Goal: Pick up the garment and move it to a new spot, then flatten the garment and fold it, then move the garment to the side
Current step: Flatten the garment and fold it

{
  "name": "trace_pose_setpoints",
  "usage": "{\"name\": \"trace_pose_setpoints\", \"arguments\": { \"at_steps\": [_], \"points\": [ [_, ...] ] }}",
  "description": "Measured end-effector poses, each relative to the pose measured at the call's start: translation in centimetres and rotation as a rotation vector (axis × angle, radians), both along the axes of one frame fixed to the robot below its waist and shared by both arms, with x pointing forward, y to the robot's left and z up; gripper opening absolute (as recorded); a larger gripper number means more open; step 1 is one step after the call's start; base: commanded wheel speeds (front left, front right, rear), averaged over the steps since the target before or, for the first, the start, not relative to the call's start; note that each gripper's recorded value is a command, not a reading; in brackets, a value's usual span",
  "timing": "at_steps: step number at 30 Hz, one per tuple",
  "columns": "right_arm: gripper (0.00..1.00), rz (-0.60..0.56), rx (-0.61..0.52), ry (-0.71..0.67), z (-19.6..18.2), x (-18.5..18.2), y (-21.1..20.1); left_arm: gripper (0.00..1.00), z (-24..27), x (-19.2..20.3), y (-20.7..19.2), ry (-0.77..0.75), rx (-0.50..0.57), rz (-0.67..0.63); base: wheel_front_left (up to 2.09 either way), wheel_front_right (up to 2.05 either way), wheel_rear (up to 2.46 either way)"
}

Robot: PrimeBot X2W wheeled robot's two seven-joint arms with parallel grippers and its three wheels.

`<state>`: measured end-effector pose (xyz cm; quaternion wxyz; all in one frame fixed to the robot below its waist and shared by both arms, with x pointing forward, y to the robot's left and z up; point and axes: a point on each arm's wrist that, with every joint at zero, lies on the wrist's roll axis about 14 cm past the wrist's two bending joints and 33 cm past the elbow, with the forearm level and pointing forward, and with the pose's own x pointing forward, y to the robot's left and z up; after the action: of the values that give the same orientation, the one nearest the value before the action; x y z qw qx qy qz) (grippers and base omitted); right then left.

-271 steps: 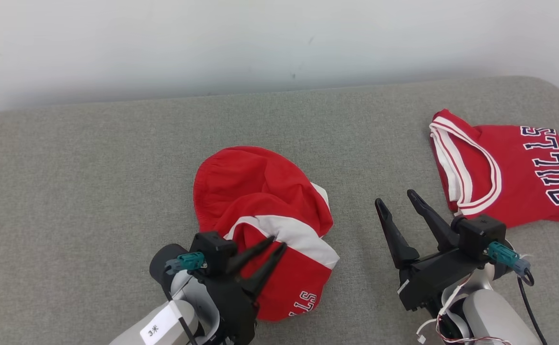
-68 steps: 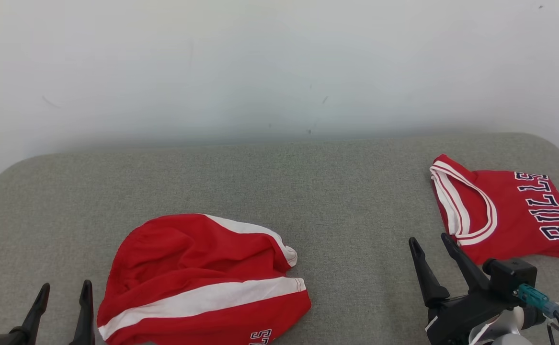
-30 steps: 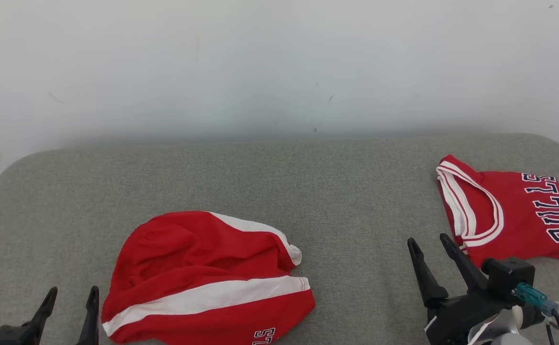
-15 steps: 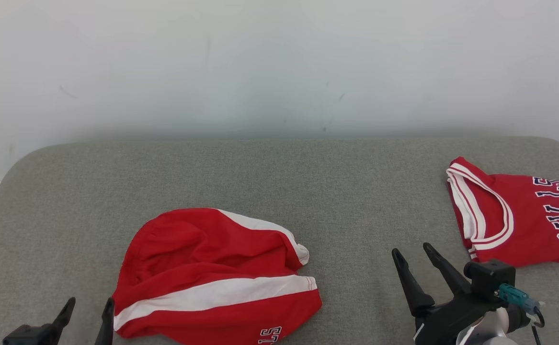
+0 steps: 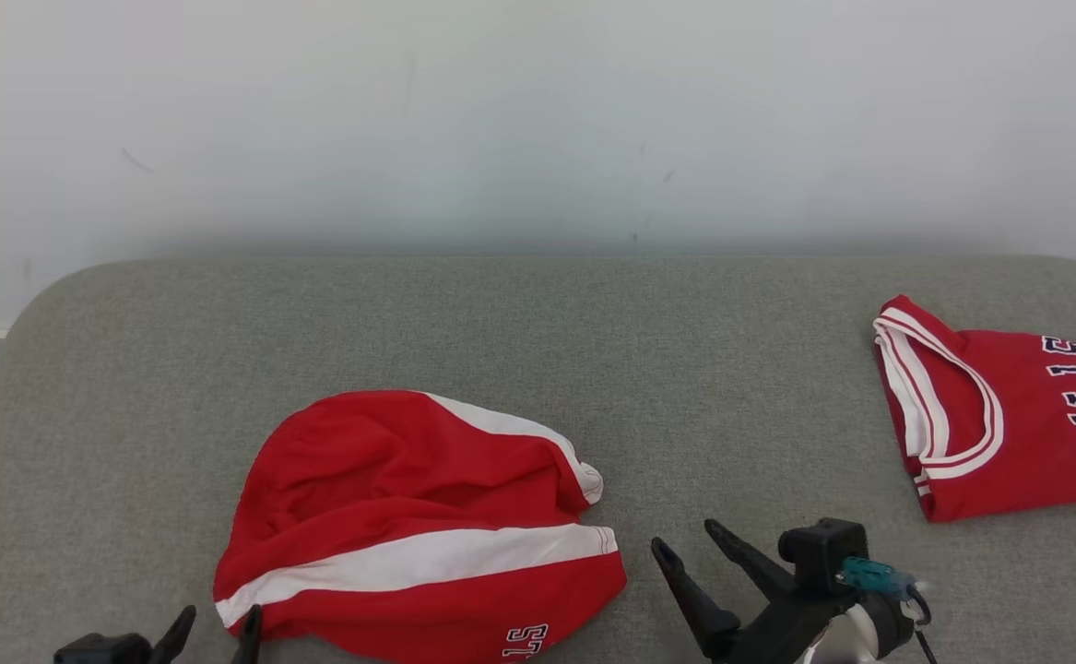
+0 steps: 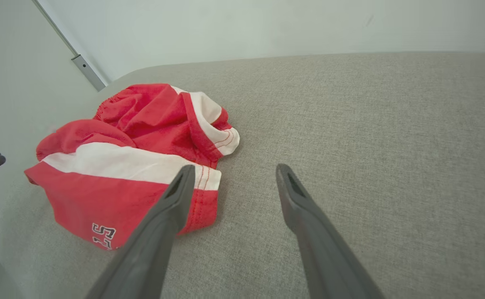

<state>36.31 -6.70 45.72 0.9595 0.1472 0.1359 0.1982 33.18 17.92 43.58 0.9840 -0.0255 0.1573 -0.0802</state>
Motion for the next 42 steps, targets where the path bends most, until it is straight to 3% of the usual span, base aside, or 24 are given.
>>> {"name": "trace_pose_setpoints", "arguments": {
  "at_steps": [12,27,28,29,30,31,32,42],
  "points": [
    [1.00,0.097,0.012,0.048,-1.8,0.7,3.4,1.00,-3.3,0.6,0.6,0.082,-0.090,0.036,0.00,0.00,0.00],
    [1.00,0.173,0.009,0.122,-3.8,1.5,6.2,1.00,-5.2,2.4,0.9,0.131,-0.115,0.031,0.00,0.00,0.00],
    [0.81,0.178,0.008,0.128,-3.9,1.5,6.4,1.00,-5.4,2.5,0.9,0.138,-0.128,0.042,0.00,0.00,0.00],
    [0.41,0.181,0.009,0.129,-4.0,1.6,6.5,1.00,-5.5,2.5,0.7,0.144,-0.137,0.039,0.00,0.00,0.00],
    [0.27,0.184,0.009,0.132,-4.1,1.6,6.6,0.76,-5.5,2.6,0.6,0.139,-0.149,0.042,0.00,0.00,0.00],
    [0.00,0.186,0.008,0.131,-4.2,1.6,6.7,0.17,-5.5,2.7,0.5,0.141,-0.159,0.047,0.00,0.00,0.00],
    [0.00,0.190,0.008,0.135,-4.3,1.6,6.8,0.00,-5.7,2.7,0.4,0.148,-0.156,0.043,0.00,0.00,0.00],
    [0.00,0.189,0.022,0.123,-4.0,1.8,7.0,0.00,-5.4,2.9,-0.7,0.140,-0.175,0.006,0.00,0.00,0.00]
  ]
}}
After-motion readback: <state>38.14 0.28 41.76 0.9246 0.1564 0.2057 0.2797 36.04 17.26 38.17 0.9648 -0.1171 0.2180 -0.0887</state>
